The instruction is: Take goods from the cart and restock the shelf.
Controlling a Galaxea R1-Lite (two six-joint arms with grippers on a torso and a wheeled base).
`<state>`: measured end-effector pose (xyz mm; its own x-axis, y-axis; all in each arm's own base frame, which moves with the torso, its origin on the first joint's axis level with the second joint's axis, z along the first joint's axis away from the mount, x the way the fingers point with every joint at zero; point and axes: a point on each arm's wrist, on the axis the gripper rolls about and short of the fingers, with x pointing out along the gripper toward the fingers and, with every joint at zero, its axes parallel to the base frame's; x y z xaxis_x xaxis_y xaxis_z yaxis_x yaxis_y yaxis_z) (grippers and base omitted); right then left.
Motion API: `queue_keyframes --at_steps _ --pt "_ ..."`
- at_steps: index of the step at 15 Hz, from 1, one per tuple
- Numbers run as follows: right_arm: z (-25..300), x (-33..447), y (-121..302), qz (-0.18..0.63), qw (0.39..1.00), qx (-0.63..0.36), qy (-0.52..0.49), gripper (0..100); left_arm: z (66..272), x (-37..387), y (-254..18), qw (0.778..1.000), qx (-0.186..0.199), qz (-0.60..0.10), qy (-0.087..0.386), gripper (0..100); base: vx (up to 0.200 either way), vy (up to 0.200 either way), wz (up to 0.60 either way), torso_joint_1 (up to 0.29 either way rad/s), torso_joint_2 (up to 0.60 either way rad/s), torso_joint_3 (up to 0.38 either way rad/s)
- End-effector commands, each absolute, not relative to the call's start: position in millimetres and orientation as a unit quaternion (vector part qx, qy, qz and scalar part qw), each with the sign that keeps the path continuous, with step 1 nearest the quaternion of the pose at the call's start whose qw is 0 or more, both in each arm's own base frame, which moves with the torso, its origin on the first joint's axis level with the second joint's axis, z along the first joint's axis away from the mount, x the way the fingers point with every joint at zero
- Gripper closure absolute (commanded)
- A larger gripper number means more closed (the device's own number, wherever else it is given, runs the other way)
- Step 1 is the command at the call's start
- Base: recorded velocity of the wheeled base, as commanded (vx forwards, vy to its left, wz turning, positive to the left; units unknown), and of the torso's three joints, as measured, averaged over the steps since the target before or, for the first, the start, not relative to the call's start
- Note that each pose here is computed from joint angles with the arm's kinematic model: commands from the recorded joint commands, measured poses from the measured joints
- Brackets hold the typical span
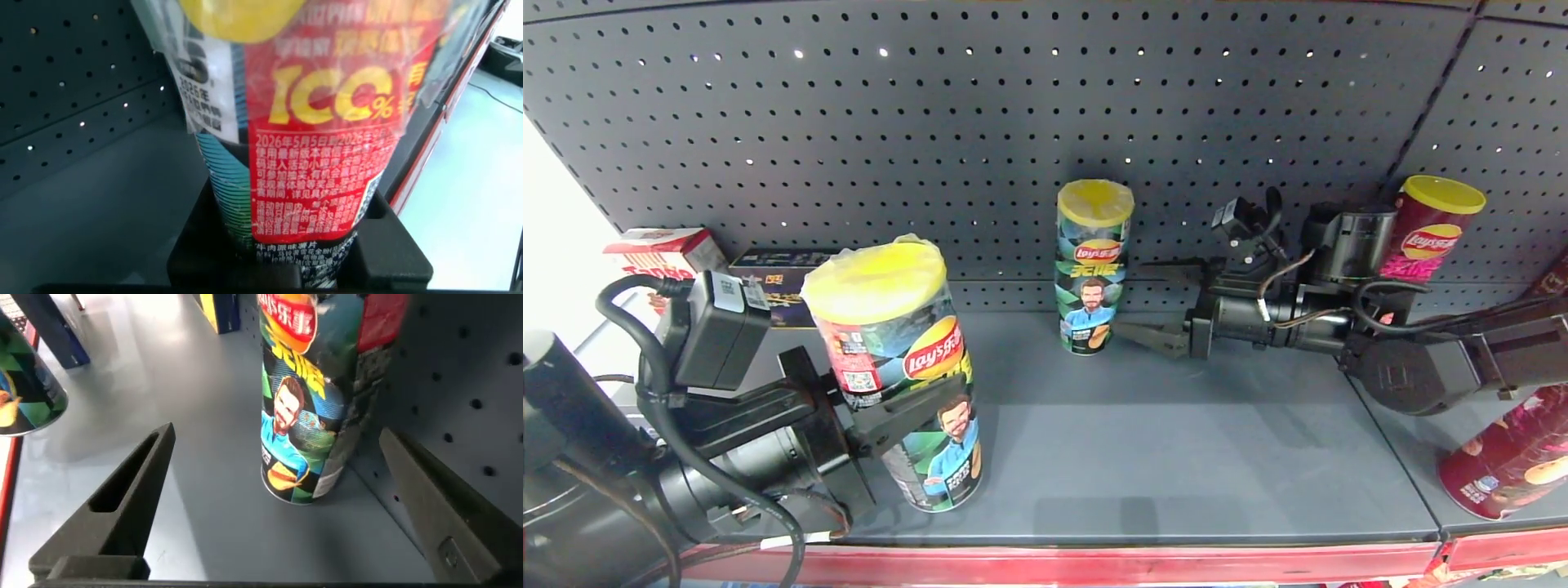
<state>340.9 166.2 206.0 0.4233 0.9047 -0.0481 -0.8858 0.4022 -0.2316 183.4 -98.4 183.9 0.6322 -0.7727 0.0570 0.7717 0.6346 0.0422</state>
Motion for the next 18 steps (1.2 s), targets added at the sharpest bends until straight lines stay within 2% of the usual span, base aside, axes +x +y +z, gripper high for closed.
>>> queue_keyframes --at_steps 1,10,15,18 --pt "197.4 347.1 172.0 0.540 0.834 -0.109 -0.034 0 183.7 183.5 -97.7 0.904 0.008 -0.426 -0.035 100 0.000 0.000 0.00 0.000 0.00 0.000" --pt "185.1 347.1 190.7 0.559 0.822 -0.108 -0.024 0 184.4 185.8 -91.9 0.909 0.008 -0.415 -0.036 100 0.000 0.000 0.00 0.000 0.00 0.000" --pt "183.8 327.1 180.5 0.558 0.823 -0.107 -0.017 0 184.0 185.6 -91.8 0.909 0.008 -0.415 -0.036 100 0.000 0.000 0.00 0.000 0.00 0.000" --pt "190.5 348.9 170.0 0.533 0.839 -0.109 -0.032 0 183.6 185.5 -91.7 0.910 0.008 -0.413 -0.035 100 0.000 0.000 0.00 0.000 0.00 0.000"
